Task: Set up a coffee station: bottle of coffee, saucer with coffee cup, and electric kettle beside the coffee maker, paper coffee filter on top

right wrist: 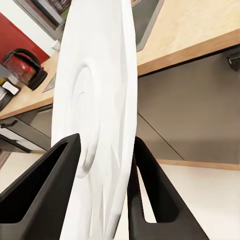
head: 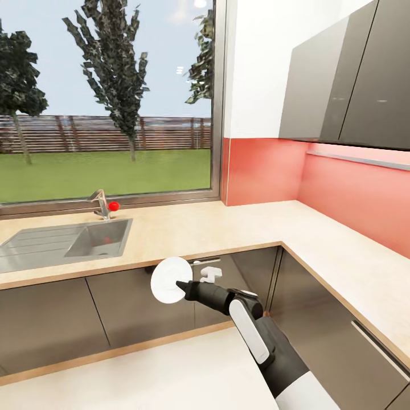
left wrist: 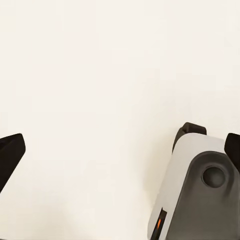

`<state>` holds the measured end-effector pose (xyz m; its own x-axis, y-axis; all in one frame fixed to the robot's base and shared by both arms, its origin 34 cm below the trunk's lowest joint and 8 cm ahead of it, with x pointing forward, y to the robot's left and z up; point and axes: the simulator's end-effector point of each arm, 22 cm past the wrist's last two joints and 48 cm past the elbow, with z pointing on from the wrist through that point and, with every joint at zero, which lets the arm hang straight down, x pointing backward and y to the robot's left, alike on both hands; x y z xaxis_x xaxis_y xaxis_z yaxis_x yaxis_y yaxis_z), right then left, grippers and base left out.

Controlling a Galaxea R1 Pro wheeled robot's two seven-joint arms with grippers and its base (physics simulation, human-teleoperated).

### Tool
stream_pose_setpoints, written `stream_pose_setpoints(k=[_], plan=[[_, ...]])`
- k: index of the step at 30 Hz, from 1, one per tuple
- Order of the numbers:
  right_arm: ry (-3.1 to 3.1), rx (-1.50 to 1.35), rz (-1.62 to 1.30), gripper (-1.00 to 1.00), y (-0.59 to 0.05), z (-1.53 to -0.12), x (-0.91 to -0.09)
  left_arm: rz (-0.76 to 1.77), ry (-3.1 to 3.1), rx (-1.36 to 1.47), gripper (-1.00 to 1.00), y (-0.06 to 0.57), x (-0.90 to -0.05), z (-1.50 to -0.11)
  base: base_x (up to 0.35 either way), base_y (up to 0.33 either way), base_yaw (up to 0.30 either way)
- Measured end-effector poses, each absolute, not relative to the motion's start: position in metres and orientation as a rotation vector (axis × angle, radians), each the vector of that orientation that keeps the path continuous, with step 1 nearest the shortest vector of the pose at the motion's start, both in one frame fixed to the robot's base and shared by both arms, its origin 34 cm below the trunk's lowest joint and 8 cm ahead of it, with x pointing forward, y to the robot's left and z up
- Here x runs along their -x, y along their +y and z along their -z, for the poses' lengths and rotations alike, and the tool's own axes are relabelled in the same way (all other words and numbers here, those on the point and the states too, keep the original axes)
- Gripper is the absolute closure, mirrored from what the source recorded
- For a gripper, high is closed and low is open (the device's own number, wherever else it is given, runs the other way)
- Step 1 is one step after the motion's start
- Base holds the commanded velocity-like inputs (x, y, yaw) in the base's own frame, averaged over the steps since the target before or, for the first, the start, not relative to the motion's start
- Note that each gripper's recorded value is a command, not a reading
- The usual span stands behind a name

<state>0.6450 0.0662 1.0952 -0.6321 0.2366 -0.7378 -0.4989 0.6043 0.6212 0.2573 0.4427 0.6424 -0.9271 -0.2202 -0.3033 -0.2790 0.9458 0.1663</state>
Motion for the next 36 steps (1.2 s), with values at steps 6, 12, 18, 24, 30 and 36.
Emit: stream_pose_setpoints(k=[6,12,18,24,30,36], plan=[[1.981,0.208,-1.095,1.00,0.0661,-1.0954,-0.6451,-0.299,2.818,0.367,-1.00,0.4426,-0.2571,-0.6424,0.000,0.000,0.000],[1.980,0.208,-1.095,1.00,0.0660,-1.0958,-0.6451,-0.298,2.819,0.367,-1.00,0.4419,-0.2570,-0.6422,0.000,0.000,0.024],[1.979,0.208,-1.094,1.00,0.0662,-1.0963,-0.6451,-0.298,2.823,0.371,-1.00,0.4414,-0.2558,-0.6419,0.081,0.000,0.260],[1.980,0.207,-1.095,1.00,0.0662,-1.0960,-0.6446,-0.298,2.824,0.372,-1.00,0.4414,-0.2554,-0.6419,0.280,0.000,0.279],[1.980,0.207,-1.095,1.00,0.0662,-1.0963,-0.6446,-0.298,2.824,0.372,-1.00,0.4414,-0.2555,-0.6420,0.329,0.000,0.279],[1.976,0.209,-1.094,1.00,0.0662,-1.0982,-0.6441,-0.297,2.821,0.374,-1.00,0.4414,-0.2564,-0.6424,0.322,0.084,0.252]])
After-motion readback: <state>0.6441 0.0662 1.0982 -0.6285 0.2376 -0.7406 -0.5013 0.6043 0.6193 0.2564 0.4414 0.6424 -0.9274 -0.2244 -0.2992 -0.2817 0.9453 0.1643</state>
